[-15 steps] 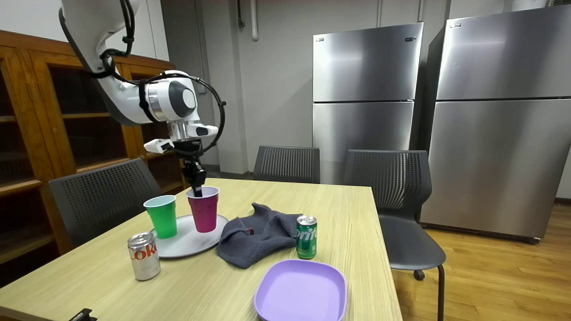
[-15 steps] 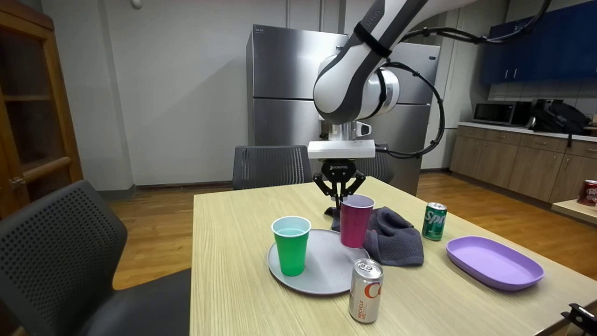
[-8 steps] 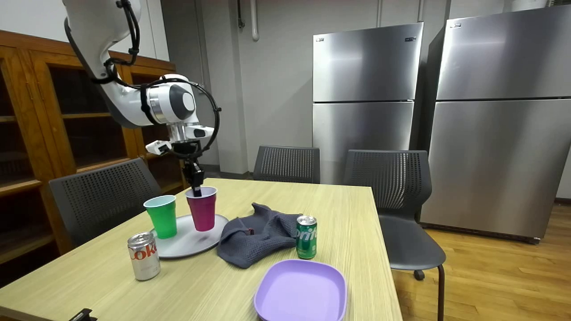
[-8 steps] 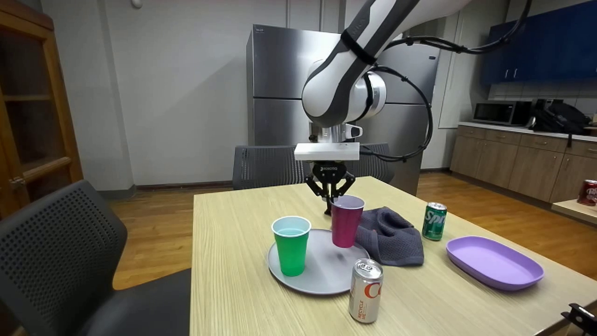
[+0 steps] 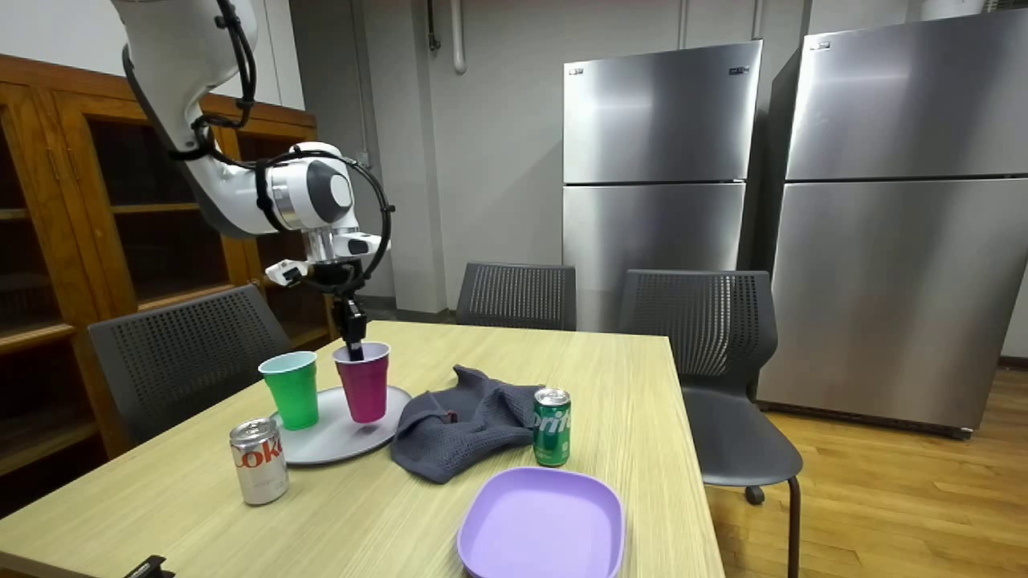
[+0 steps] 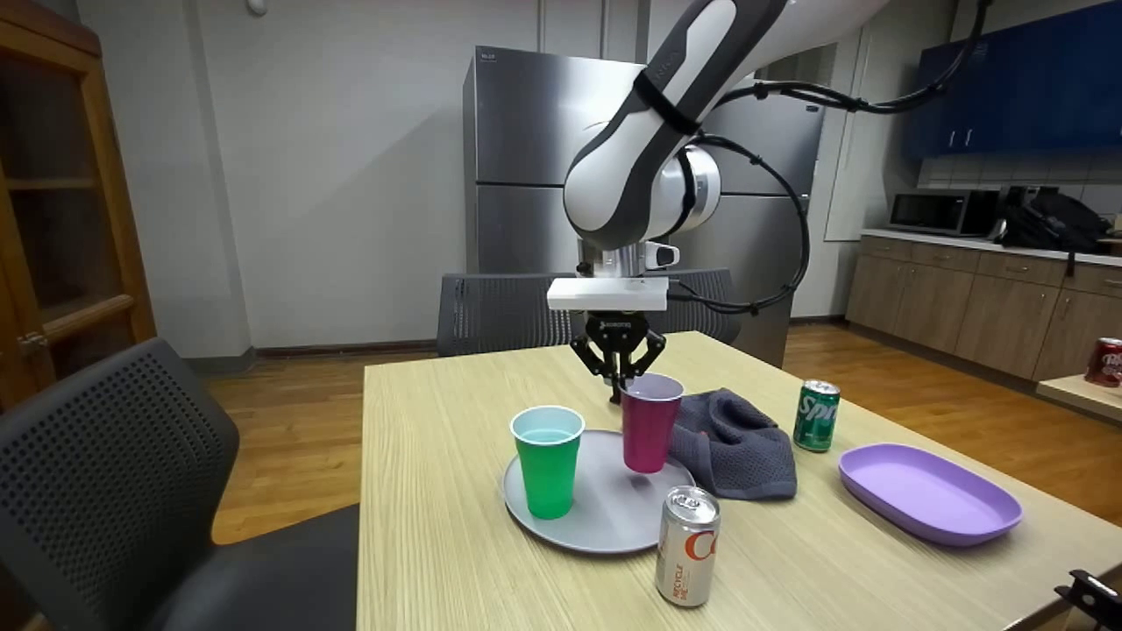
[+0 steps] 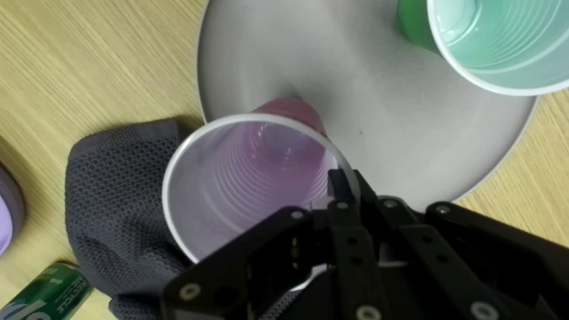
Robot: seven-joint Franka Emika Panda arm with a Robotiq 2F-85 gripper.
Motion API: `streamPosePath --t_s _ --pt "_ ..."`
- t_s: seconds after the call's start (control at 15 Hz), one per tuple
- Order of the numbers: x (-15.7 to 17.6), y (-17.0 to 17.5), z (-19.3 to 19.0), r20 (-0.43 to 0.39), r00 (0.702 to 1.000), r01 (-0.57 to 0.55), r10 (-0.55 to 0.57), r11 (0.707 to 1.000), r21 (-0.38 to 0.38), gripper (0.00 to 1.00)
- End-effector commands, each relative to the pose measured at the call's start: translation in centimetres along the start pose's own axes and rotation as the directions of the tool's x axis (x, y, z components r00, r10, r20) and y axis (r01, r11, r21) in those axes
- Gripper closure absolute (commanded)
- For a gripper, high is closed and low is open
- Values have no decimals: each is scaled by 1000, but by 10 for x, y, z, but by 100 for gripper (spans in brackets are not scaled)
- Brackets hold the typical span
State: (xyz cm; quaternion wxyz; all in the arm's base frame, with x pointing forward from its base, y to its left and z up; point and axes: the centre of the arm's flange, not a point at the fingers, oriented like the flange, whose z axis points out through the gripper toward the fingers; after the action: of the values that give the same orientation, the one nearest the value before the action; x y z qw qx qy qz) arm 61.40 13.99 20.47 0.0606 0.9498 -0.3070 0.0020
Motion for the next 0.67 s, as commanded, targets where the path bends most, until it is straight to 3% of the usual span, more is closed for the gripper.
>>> streamPosePath --t_s 0.0,0.6 --pt "1 -8 1 2 1000 -23 23 1000 -15 99" --pt "-3 -8 11 10 1000 -15 15 999 -29 99"
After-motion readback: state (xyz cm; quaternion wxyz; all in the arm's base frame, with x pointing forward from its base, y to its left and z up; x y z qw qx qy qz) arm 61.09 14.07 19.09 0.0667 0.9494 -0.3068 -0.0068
